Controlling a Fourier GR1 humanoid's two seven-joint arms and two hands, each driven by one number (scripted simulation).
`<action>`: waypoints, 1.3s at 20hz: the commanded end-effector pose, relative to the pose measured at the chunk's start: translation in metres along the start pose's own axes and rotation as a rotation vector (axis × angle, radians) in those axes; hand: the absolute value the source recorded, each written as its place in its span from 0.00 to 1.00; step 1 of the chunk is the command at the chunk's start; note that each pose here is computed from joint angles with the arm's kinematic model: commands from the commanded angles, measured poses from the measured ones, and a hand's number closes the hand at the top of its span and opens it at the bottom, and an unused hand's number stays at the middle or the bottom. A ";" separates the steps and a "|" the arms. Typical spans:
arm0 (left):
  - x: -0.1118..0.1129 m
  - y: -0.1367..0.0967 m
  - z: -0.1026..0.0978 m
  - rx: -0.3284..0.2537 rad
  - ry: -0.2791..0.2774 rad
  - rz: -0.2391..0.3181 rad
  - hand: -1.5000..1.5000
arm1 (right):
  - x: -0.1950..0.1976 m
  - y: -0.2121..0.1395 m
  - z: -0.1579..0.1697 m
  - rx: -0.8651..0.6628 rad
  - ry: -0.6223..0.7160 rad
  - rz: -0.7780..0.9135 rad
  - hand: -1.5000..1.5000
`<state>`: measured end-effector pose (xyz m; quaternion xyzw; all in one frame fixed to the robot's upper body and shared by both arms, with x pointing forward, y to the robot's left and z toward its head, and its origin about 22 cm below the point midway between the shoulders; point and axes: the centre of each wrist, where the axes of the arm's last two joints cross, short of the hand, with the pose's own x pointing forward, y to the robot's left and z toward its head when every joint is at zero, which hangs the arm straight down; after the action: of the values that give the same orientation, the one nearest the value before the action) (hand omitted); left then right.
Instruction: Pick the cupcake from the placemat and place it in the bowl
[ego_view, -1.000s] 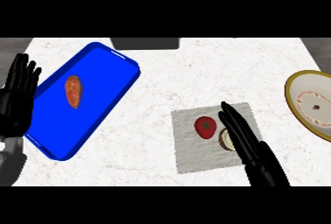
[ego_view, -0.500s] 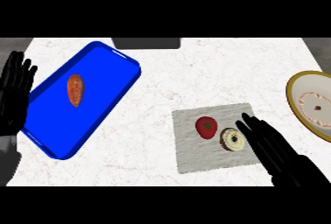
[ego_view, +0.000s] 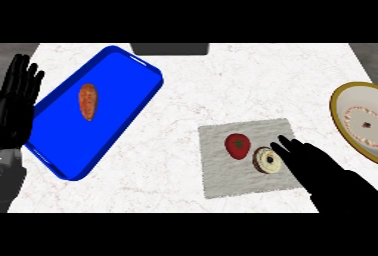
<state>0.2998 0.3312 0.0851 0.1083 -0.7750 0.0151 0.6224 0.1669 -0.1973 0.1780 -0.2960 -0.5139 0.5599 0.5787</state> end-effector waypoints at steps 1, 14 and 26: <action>0.010 0.001 0.005 -0.018 0.000 0.016 0.50 | 0.014 -0.012 0.001 0.044 0.007 -0.008 0.00; -0.006 0.010 0.016 -0.016 0.000 0.007 0.50 | -0.025 0.016 -0.038 0.107 0.052 -0.054 0.00; -0.002 0.008 0.006 -0.008 0.003 0.017 0.50 | -0.053 0.048 -0.079 0.087 0.026 -0.074 0.00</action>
<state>0.2906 0.3335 0.0831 0.1033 -0.7755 0.0143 0.6226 0.2155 -0.2152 0.1022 -0.2697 -0.4785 0.5594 0.6209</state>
